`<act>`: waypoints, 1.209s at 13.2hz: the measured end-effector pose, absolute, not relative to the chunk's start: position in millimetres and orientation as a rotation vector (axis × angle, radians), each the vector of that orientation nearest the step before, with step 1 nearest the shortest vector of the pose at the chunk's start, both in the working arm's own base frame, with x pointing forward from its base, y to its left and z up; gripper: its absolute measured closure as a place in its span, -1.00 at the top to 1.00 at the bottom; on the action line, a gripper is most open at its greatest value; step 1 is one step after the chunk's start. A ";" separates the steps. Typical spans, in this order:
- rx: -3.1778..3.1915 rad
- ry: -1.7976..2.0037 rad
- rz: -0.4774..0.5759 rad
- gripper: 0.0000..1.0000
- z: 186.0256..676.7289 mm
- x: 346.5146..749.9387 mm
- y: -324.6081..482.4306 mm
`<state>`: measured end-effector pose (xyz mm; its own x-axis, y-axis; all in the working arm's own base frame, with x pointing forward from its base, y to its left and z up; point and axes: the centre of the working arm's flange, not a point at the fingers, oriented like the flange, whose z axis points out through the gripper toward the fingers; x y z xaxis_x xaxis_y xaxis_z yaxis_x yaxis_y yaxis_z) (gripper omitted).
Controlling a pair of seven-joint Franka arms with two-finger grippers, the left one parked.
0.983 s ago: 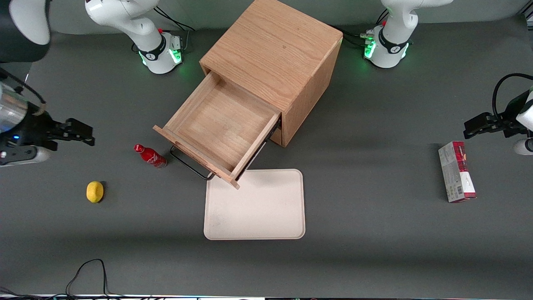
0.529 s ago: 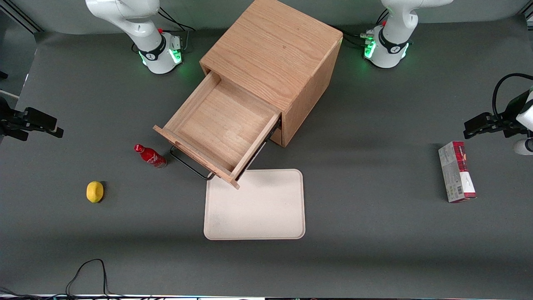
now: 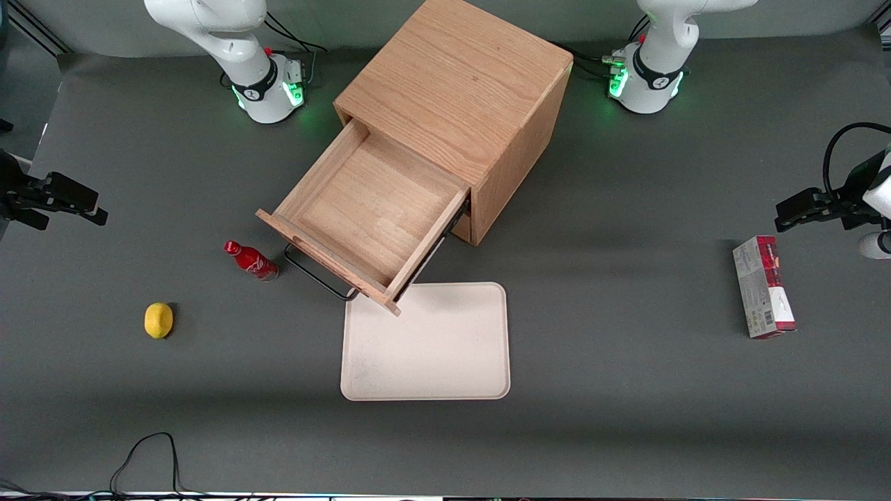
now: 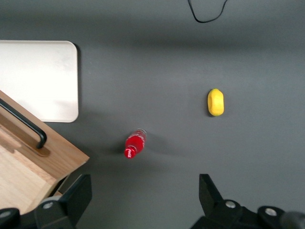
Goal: Open upper drawer
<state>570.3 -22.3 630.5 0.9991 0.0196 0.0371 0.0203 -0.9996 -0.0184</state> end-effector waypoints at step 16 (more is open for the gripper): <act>-3.145 -0.020 -0.030 1.00 618.4 572.9 -24.9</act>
<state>572.9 -24.9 618.4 0.9997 0.0131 0.0188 0.0130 -0.9999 0.0040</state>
